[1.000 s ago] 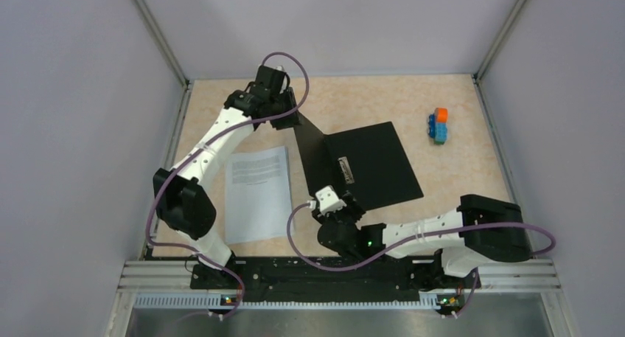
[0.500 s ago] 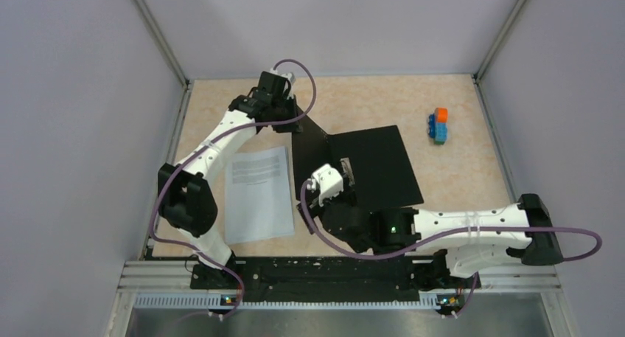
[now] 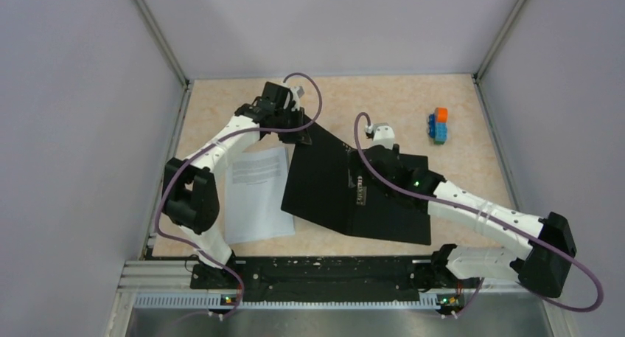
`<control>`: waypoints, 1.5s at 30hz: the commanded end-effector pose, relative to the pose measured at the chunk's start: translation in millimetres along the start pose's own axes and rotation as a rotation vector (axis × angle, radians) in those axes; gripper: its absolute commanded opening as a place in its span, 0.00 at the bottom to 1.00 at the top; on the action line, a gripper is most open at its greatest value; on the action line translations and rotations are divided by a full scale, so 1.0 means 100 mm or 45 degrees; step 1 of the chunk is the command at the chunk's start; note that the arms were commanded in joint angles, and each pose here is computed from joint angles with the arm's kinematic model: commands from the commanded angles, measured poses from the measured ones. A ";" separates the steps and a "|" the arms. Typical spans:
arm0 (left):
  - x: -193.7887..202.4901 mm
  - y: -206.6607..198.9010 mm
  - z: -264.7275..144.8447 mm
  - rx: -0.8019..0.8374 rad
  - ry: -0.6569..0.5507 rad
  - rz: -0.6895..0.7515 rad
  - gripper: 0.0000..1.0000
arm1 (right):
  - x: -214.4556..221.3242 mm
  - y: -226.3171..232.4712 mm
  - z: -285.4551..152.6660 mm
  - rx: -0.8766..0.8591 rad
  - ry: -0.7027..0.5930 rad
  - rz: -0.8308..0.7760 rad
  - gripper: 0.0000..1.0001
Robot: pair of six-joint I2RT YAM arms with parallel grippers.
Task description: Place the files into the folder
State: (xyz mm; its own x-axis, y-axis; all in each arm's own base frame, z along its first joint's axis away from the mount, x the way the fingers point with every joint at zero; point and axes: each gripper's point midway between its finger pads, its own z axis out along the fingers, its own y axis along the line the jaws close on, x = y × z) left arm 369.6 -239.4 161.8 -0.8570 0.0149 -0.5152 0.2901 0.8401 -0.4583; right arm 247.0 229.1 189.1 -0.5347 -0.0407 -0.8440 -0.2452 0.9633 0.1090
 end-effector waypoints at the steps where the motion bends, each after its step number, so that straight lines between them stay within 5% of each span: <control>1: 0.10 0.02 0.06 -0.014 -0.014 -0.087 0.23 | 0.23 -0.28 0.16 0.018 0.127 0.115 0.85; 6: 0.21 0.13 0.04 -0.118 -0.098 -0.175 0.25 | 0.37 -0.44 0.35 0.050 0.191 0.154 0.85; 14: 0.24 0.23 -0.01 -0.221 -0.256 -0.276 0.15 | 0.54 -0.54 0.64 0.100 0.295 0.181 0.84; 25: 0.27 0.16 0.34 -0.199 -0.213 -0.279 0.15 | 0.49 -0.80 0.76 0.149 0.313 0.222 0.83; 29: 0.31 0.24 0.35 -0.249 -0.214 -0.265 0.25 | 0.46 -0.82 0.76 0.145 0.310 0.224 0.83; 35: 0.01 0.47 -0.06 -0.461 -0.321 -0.171 0.69 | 0.42 -0.86 0.67 0.162 0.309 0.219 0.83; 37: -0.11 0.51 -0.27 -0.528 -0.370 -0.120 0.76 | 0.41 -0.87 0.63 0.166 0.305 0.217 0.83; 40: -0.17 0.41 -0.42 -0.490 -0.370 -0.032 0.76 | 0.43 -0.87 0.57 0.158 0.307 0.227 0.81; 45: 0.14 0.00 -0.21 -0.263 -0.234 -0.065 0.60 | 0.59 -0.88 0.53 0.154 0.345 0.249 0.71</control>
State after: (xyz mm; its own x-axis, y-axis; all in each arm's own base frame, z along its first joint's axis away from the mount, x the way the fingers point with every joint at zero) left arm 370.0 -196.5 158.7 -0.7445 -0.1437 -0.6520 0.0409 0.9649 -0.2594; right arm 282.2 158.1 95.8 -0.7702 0.0673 -0.6342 -0.0380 0.9878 0.1510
